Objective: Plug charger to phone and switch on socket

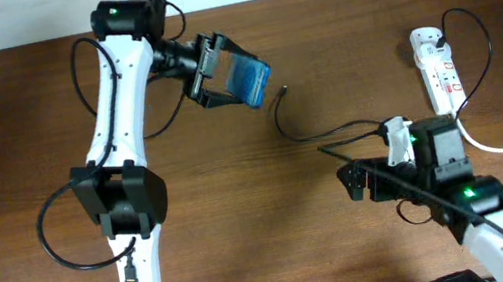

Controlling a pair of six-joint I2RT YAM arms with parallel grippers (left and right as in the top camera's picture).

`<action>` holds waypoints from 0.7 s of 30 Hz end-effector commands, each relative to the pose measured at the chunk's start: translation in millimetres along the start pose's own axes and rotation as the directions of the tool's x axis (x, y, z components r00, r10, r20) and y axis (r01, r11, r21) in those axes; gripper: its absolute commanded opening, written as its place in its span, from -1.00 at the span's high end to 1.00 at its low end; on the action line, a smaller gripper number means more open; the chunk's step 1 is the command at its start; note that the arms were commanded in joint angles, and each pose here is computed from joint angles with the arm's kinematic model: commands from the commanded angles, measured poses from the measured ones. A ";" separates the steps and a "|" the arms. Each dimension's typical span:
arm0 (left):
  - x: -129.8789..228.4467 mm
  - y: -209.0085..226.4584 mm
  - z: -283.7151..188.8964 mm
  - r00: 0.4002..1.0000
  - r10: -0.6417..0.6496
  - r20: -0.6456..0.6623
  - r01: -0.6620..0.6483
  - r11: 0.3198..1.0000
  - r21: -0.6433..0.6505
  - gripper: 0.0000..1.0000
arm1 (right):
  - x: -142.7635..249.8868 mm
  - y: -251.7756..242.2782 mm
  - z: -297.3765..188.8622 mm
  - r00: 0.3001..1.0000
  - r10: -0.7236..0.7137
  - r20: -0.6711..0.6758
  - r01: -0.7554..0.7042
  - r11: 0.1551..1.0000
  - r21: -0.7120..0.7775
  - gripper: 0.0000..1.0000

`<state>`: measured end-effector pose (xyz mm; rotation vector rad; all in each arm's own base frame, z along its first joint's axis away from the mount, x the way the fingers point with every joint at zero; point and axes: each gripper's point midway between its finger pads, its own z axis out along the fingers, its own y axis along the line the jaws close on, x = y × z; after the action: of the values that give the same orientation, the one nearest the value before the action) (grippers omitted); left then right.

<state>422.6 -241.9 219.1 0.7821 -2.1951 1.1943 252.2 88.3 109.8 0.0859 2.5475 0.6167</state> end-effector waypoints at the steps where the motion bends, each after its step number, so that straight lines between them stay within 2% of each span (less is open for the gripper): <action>1: 28.2 -23.0 -14.4 0.993 -0.048 -0.111 0.060 0.992 0.111 1.00 | 1.0 15.4 7.4 0.999 0.011 -0.051 -0.015 0.996 -0.089 -0.96; 5: 28.1 -23.0 -14.4 0.990 -0.083 -0.114 0.096 0.990 0.107 1.00 | 3.8 12.1 14.9 0.993 0.082 -0.083 -0.088 0.993 -0.078 -0.97; 7: 19.5 -16.8 -13.1 0.994 -0.089 -0.062 0.093 0.993 0.075 1.00 | -3.9 25.4 13.7 0.991 0.115 -0.070 -0.124 0.981 -0.149 -0.97; 9: -7.8 3.4 -13.1 0.987 -0.117 0.109 0.120 0.992 -0.025 1.00 | -21.7 44.0 10.2 0.986 0.164 -0.033 -0.167 0.954 -0.249 -0.98; 11: -45.3 33.8 -19.2 0.913 -0.144 0.382 0.219 0.962 -0.161 1.00 | -39.1 50.2 7.8 0.965 0.262 0.002 -0.251 0.925 -0.285 -0.91; 12: -51.6 40.5 -18.1 0.882 -0.137 0.451 0.248 0.949 -0.196 1.00 | -48.1 53.7 5.9 0.947 0.320 0.013 -0.301 0.903 -0.308 -0.89; 15: -51.0 46.0 -5.7 0.841 -0.131 0.526 0.292 0.927 -0.237 1.00 | -68.7 61.8 0.1 0.892 0.451 0.028 -0.410 0.834 -0.369 -0.78; 21: -27.2 44.3 32.9 0.858 -0.081 0.507 0.265 0.916 -0.302 1.00 | -84.1 63.6 9.4 0.859 0.510 0.043 -0.454 0.800 -0.393 -0.52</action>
<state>409.2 -233.8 146.8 1.1710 -2.5426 0.4828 319.5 129.4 171.0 0.5953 2.2183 1.2145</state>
